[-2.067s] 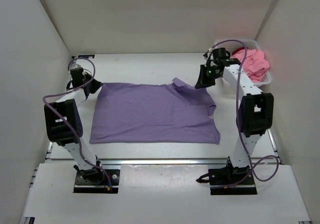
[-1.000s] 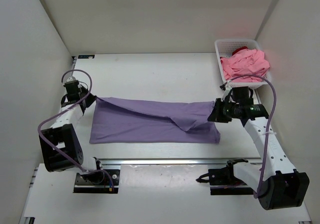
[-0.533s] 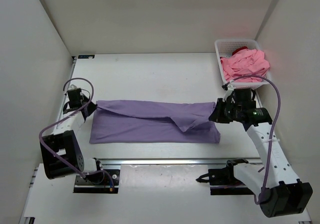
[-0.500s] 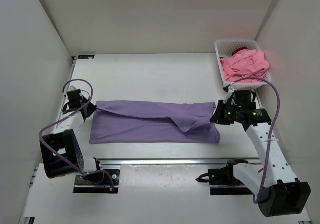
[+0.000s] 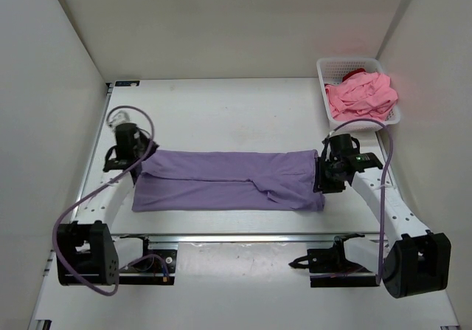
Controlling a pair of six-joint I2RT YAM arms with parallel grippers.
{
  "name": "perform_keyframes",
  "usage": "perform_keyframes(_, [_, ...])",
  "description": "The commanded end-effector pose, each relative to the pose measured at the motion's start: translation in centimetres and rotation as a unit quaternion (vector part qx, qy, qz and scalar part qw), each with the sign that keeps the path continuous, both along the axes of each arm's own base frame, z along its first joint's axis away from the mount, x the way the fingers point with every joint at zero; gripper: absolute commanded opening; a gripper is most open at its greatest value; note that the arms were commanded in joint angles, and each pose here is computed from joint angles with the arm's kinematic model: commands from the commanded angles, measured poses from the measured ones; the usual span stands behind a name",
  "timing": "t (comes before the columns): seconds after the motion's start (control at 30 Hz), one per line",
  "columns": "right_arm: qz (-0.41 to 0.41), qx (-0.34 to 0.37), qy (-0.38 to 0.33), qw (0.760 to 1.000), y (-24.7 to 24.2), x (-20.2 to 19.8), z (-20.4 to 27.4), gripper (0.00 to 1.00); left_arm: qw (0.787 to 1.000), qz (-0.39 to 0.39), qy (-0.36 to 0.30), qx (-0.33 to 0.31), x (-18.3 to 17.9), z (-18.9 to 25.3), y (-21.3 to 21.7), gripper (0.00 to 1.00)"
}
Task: Fold and stack the t-shirts
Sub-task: Fold the other side of the tshirt into a rectangle
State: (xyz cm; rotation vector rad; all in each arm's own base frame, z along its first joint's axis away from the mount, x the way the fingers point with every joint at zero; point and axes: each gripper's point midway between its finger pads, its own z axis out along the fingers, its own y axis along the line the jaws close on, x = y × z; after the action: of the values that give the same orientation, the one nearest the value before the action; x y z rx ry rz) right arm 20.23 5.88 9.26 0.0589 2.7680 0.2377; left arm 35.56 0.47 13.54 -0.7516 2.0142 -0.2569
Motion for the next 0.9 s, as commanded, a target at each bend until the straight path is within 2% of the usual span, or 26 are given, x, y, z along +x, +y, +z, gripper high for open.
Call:
perform_keyframes(0.0, [-0.001,-0.020,-0.097,0.995,0.5,2.8,4.2,0.33,0.990,-0.135,-0.028,0.011,0.0,2.0,-8.5,0.11])
perform_keyframes(0.03, [0.006,-0.006,-0.110,0.994,1.2,3.1,5.0,0.33,0.979,-0.201,-0.014,0.015,-1.5,1.4,-13.3,0.10])
perform_keyframes(0.07, [0.021,0.019,-0.120,0.992,2.4,3.4,5.9,0.28,0.963,-0.267,-0.010,0.023,-3.4,1.0,-18.2,0.10])
perform_keyframes(0.13, [0.057,0.068,-0.110,0.990,4.7,3.2,6.0,0.09,0.938,-0.346,0.002,0.007,-6.1,0.6,-24.3,0.10])
perform_keyframes(0.17, [0.077,0.083,-0.106,0.988,6.1,2.9,5.8,0.00,0.921,-0.389,0.020,-0.032,-7.9,-0.2,-27.7,0.09])
perform_keyframes(0.2, [0.085,0.084,-0.092,0.989,6.7,2.4,4.7,0.00,0.899,-0.432,0.024,-0.066,-9.7,-0.1,-30.4,0.09])
perform_keyframes(0.27, [0.112,0.095,-0.084,0.986,9.4,1.5,4.0,0.00,0.880,-0.459,0.072,-0.102,-11.7,-2.6,-33.1,0.07])
perform_keyframes(0.3, [0.121,0.105,-0.093,0.983,10.3,1.6,3.6,0.00,0.875,-0.466,0.069,-0.114,-11.8,-2.7,-33.8,0.04])
perform_keyframes(0.43, [0.170,0.173,-0.093,0.966,15.2,0.0,2.9,0.08,0.881,-0.442,0.037,-0.163,-10.8,-1.9,-32.3,0.04])
perform_keyframes(0.53, [0.193,0.183,-0.110,0.958,17.2,0.5,2.4,0.16,0.887,-0.437,0.002,-0.148,-9.6,-0.2,-29.9,0.06])
perform_keyframes(0.6, [0.210,0.177,-0.101,0.956,18.1,0.6,1.7,0.16,0.884,-0.445,-0.021,-0.138,-9.7,1.2,-28.9,0.10])
perform_keyframes(0.8, [0.197,0.055,-0.068,0.976,16.8,2.1,-2.6,0.24,0.881,-0.463,-0.036,-0.094,-10.7,1.4,-27.9,0.13])
perform_keyframes(0.87, [0.198,0.019,-0.061,0.978,16.3,2.0,-3.5,0.26,0.881,-0.460,-0.037,-0.102,-10.8,1.1,-27.6,0.12])
